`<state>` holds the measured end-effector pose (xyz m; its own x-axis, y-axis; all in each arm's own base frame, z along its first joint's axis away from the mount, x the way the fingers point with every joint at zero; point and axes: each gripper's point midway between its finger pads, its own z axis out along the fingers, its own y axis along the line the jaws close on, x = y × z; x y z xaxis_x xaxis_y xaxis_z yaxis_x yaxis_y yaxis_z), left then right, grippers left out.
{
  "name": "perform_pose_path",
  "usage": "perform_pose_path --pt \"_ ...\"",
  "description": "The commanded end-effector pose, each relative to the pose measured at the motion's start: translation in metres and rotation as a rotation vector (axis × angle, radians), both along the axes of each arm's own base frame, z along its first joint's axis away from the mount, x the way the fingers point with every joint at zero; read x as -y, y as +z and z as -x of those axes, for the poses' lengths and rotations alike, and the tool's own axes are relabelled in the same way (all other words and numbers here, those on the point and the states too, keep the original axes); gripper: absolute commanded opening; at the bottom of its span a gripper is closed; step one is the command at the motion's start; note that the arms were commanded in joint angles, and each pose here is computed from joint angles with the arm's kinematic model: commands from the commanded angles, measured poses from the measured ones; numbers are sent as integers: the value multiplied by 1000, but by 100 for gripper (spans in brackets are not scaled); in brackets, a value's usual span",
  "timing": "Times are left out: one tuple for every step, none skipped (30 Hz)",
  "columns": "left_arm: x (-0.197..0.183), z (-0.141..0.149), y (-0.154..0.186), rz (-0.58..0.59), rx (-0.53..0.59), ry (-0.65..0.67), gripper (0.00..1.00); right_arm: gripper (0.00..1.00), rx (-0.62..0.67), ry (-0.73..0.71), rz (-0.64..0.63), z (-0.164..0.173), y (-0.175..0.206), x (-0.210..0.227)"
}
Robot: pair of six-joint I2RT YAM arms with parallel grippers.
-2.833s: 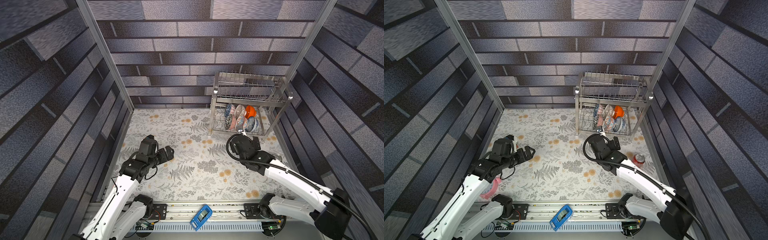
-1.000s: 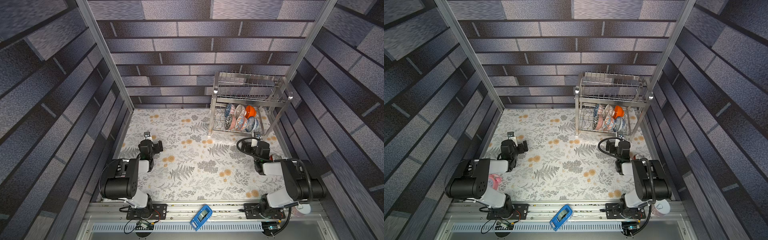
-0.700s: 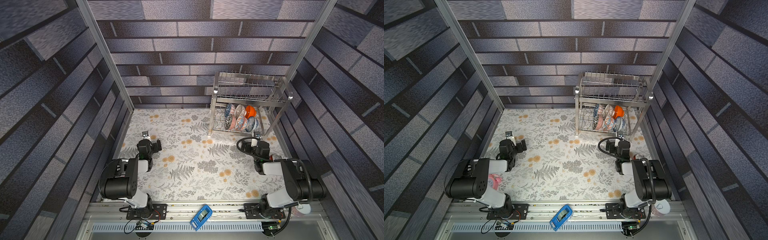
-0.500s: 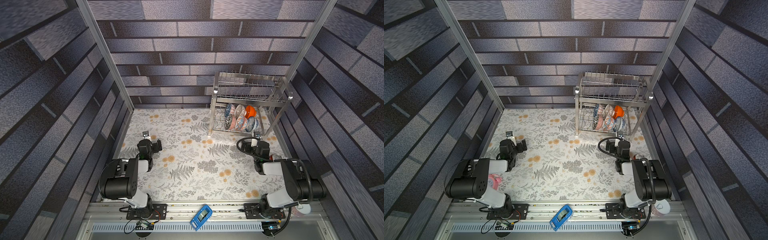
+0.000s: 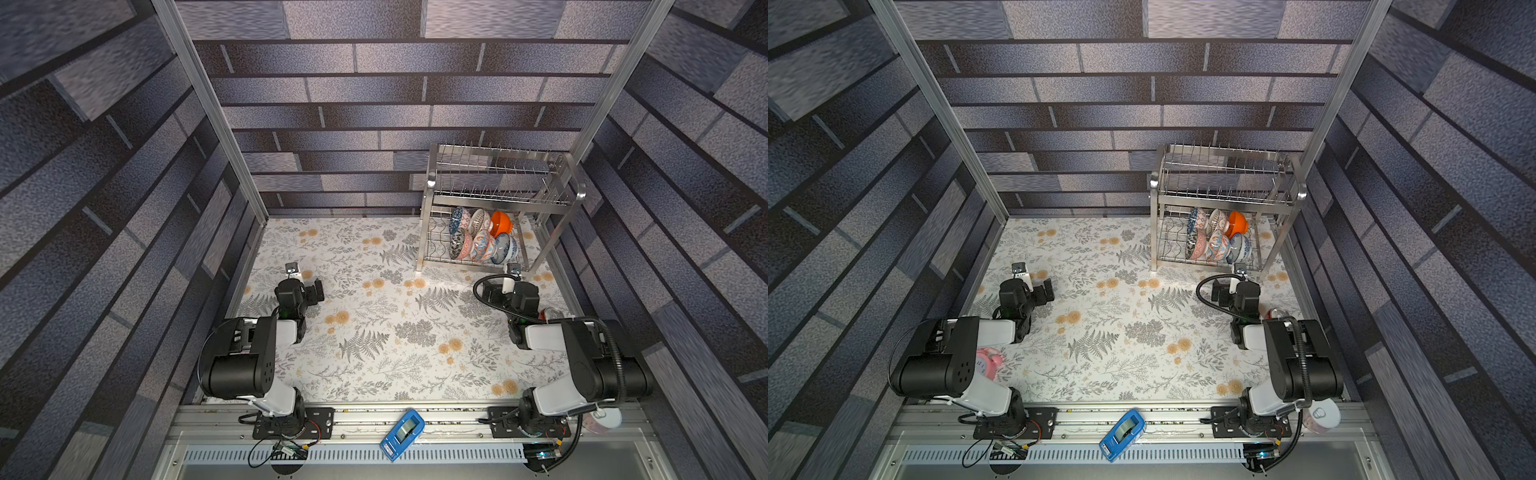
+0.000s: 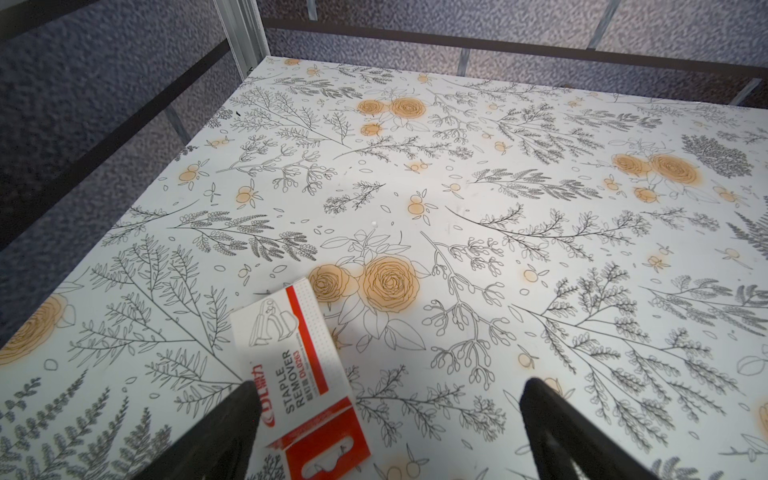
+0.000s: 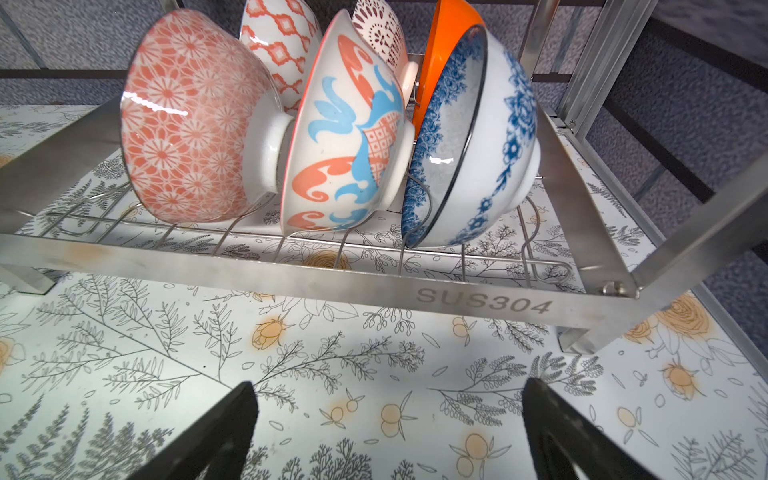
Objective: Load bowls into a dish rack
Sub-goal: Reset both arms
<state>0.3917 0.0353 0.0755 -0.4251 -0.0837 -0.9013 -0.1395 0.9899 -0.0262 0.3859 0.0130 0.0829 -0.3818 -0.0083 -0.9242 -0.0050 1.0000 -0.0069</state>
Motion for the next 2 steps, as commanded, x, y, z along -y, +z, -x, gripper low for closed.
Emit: perform_pose_path --pt "0 -8 13 3 43 2 100 100 16 -15 -9 -6 6 2" --pt "0 -8 13 1 43 2 100 100 15 -15 -10 -6 5 2"
